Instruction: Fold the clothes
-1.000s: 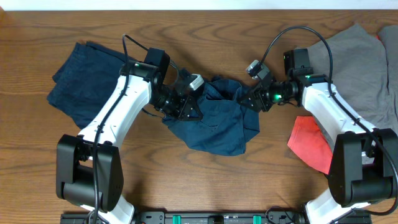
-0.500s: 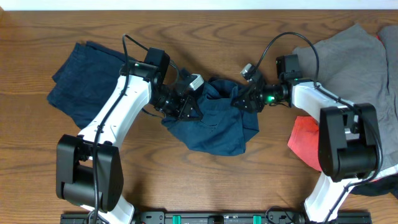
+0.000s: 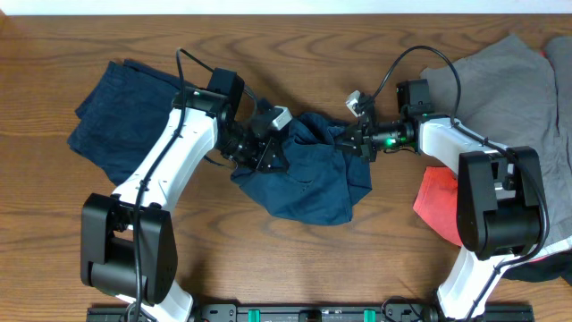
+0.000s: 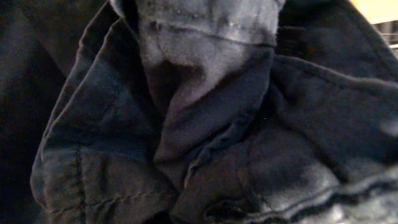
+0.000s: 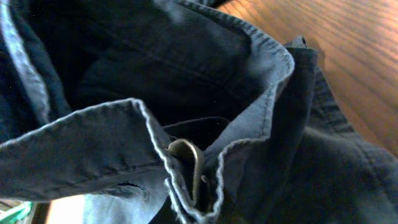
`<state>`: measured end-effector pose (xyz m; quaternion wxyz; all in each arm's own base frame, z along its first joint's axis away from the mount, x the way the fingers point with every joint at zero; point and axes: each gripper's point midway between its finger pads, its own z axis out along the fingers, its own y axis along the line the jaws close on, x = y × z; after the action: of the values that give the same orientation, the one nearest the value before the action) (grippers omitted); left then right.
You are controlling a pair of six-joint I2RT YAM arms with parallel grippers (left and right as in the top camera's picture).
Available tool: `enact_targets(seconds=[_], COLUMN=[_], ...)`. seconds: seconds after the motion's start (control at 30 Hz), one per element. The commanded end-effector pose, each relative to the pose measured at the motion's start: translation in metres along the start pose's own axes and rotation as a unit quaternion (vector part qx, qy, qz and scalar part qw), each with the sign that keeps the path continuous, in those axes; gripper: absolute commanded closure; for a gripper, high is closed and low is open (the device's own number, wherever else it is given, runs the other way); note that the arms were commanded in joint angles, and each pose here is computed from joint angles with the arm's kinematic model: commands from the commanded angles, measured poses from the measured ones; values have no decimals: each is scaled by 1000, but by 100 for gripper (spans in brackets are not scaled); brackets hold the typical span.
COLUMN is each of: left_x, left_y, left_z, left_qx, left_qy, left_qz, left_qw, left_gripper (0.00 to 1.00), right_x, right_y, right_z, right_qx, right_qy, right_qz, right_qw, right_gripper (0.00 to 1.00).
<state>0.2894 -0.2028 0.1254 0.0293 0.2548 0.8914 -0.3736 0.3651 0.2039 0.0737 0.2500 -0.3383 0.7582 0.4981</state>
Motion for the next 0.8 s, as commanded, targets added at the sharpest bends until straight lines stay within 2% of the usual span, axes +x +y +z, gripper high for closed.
enact_targets(seconds=[0.0, 0.1, 0.23, 0.27, 0.33, 0.47, 0.63, 0.7, 0.77], left_x=[-9, -26, -48, -53, -64, -74, -72, -72, -72], left_y=[12, 37, 65, 68, 69, 69, 71, 71, 71], left_z=[-10, -16, -28, -31, -34, -36, -31, -27, -20], left_qx=[-54, -120, -195, -202, -206, -206, -205, -204, -202], left_qy=[-18, -52, -109, -121, -142, -161, -154, -149, -143], left_qz=[-4, -55, -106, -109, -104, -94, -96, -96, -94], left_qw=[998, 990, 969, 966, 963, 961, 962, 963, 964], left_gripper=[88, 88, 88, 84, 83, 71, 65, 62, 61], right_x=[3, 15, 12, 8, -1, -18, -9, 8, 29], right_y=[-4, -13, -1, 2, 9, 38, 68, 64, 50], right_z=[-2, -10, -25, -30, -41, -55, -62, -68, -80], right_qx=[11, 72, 112, 126, 155, 164, 166, 206, 275], right_qy=[5, 38, 56, 57, 52, 38, 56, 83, 113], right_qz=[78, 126, 131, 136, 145, 149, 211, 250, 285], right_qw=[997, 989, 983, 981, 976, 974, 962, 942, 911], right_gripper=[98, 98, 98, 99, 98, 98, 98, 99, 99])
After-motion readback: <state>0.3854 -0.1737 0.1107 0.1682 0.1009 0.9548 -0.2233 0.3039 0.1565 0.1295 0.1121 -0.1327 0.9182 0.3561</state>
